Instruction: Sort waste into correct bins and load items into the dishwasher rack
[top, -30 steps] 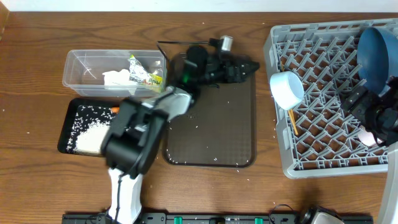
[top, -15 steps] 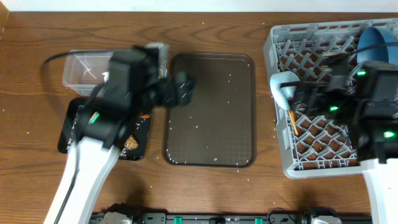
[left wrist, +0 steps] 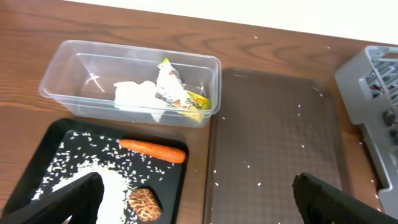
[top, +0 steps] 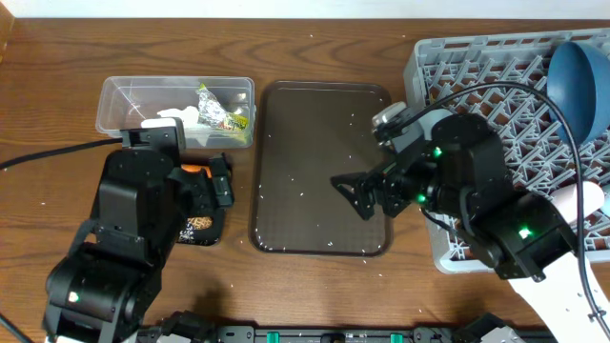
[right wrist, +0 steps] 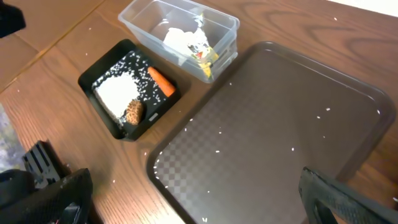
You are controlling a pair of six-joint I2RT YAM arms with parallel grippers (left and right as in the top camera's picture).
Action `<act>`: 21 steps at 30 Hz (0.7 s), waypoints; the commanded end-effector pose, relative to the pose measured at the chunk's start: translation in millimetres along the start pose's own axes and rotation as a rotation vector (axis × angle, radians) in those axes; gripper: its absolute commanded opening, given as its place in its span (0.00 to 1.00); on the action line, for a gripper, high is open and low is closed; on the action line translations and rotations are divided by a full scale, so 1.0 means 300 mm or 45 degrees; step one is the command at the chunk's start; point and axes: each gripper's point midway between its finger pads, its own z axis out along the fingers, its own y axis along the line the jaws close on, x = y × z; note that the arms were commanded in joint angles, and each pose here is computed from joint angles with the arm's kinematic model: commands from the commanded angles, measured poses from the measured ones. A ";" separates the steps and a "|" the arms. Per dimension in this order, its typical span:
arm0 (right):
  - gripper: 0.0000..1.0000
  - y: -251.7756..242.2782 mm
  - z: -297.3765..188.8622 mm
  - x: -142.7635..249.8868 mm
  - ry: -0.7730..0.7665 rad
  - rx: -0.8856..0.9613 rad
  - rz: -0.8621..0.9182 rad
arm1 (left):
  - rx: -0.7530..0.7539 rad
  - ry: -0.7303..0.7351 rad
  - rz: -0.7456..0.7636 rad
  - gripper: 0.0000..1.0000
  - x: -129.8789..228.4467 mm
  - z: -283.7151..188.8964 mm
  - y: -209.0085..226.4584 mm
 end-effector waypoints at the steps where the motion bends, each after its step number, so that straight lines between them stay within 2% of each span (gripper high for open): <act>1: 0.99 -0.002 -0.008 -0.010 -0.018 0.029 -0.019 | -0.048 -0.006 0.017 0.98 -0.004 0.001 0.022; 4: 0.99 -0.002 -0.008 -0.001 -0.004 0.028 0.004 | -0.051 0.003 0.019 0.98 -0.002 0.008 0.021; 7: 0.99 -0.014 -0.011 0.062 0.092 0.050 0.029 | -0.052 0.009 0.020 0.98 -0.001 0.013 0.020; 10: 0.99 -0.043 -0.048 0.042 0.052 0.105 0.019 | -0.053 0.010 0.020 0.98 0.000 0.014 0.020; 16: 0.99 -0.017 -0.284 -0.041 -0.215 0.179 -0.184 | -0.053 0.010 0.020 0.98 0.000 0.014 0.020; 21: 0.99 -0.096 -0.460 -0.042 -0.375 0.468 -0.267 | -0.053 0.010 0.020 0.98 0.000 0.014 0.020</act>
